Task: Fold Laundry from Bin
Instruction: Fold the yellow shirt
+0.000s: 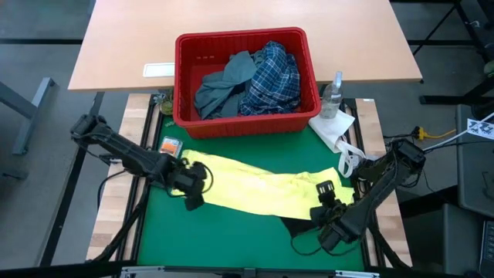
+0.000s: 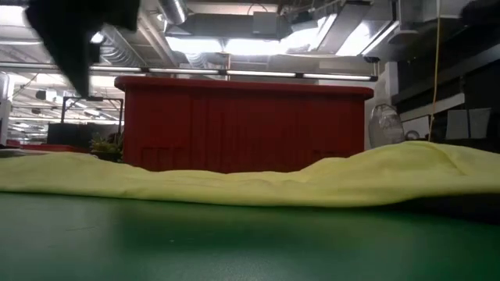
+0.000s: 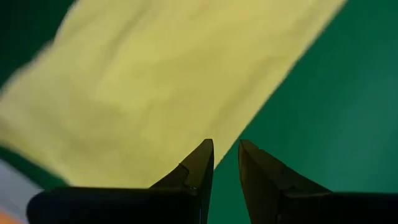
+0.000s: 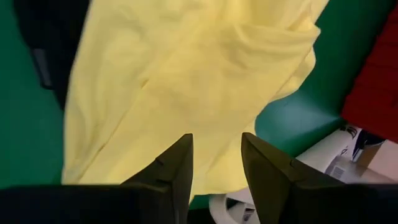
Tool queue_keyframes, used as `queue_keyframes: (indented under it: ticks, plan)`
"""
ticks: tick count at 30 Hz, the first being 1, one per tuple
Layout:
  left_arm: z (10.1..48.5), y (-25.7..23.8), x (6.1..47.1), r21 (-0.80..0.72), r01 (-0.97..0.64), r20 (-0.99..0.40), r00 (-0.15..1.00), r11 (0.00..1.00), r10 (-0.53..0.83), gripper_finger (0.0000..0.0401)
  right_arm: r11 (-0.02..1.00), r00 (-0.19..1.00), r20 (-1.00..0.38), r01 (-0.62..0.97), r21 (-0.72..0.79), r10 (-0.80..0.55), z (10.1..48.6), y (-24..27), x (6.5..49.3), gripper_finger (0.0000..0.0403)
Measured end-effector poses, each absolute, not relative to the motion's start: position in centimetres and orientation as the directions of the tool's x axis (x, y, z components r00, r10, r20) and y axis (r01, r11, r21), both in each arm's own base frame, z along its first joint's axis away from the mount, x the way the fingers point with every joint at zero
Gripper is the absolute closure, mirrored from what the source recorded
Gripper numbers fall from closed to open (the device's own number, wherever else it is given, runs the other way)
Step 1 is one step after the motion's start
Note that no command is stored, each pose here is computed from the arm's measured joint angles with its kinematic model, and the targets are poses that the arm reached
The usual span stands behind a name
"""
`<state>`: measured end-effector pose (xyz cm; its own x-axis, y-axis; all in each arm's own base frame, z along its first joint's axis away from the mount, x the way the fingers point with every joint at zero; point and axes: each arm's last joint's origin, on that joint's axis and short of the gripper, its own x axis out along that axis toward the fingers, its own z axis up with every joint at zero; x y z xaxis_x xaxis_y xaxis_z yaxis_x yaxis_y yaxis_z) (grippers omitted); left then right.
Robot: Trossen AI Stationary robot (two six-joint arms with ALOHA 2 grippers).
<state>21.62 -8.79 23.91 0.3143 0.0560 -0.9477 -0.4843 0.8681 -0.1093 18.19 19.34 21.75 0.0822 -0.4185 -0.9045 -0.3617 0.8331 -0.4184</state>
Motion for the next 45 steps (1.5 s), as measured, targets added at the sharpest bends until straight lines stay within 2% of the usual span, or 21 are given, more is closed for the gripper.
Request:
queue_keyframes:
  ticks: [4,8,17,20,23,26,31,37,45]
  plan:
    - [21.8,-8.3,19.8,-0.079,-0.620,-0.956,0.270,0.781,0.118,0.0330,0.838,0.038,-0.914,-0.385,-0.387,-0.404,21.7,18.4,19.2,0.0267]
    - [20.0,-7.7,19.1,-0.027,-0.655,-0.965,0.215,0.755,0.152,0.0311,0.848,0.008,-0.920,-0.383,-0.366,-0.393,21.7,17.7,19.8,0.0267]
    - [18.5,-6.1,18.8,0.016,-0.709,-0.971,0.158,0.705,0.180,0.0200,0.856,-0.009,-0.923,-0.378,-0.353,-0.385,21.7,17.1,20.3,0.0267]
    - [18.5,-5.1,18.7,0.042,-0.802,-0.964,0.125,0.596,0.236,0.0177,0.859,-0.016,-0.926,-0.379,-0.343,-0.377,21.7,17.1,20.3,0.0267]
    - [18.5,-4.2,18.4,0.087,-0.846,-0.959,0.071,0.526,0.273,0.0173,0.861,-0.019,-0.927,-0.379,-0.339,-0.374,21.7,17.2,20.3,0.0267]
    - [18.5,-3.6,18.2,0.109,-0.861,-0.961,0.036,0.496,0.274,0.0177,0.861,-0.019,-0.928,-0.380,-0.339,-0.373,21.7,17.2,20.3,0.0267]
    - [18.0,-3.3,18.5,0.079,-0.874,-0.956,0.069,0.479,0.285,0.0177,0.861,-0.017,-0.928,-0.379,-0.338,-0.372,21.7,17.2,20.3,0.0267]
    - [16.1,-2.9,17.7,0.078,-0.902,-0.957,0.053,0.425,0.287,0.0178,0.866,0.000,-0.934,-0.374,-0.331,-0.356,21.6,17.4,20.4,0.0267]
    - [13.7,-2.8,17.0,0.015,-0.915,-0.956,0.105,0.403,0.274,0.0180,0.866,0.000,-0.934,-0.374,-0.331,-0.357,21.6,17.4,20.4,0.0267]
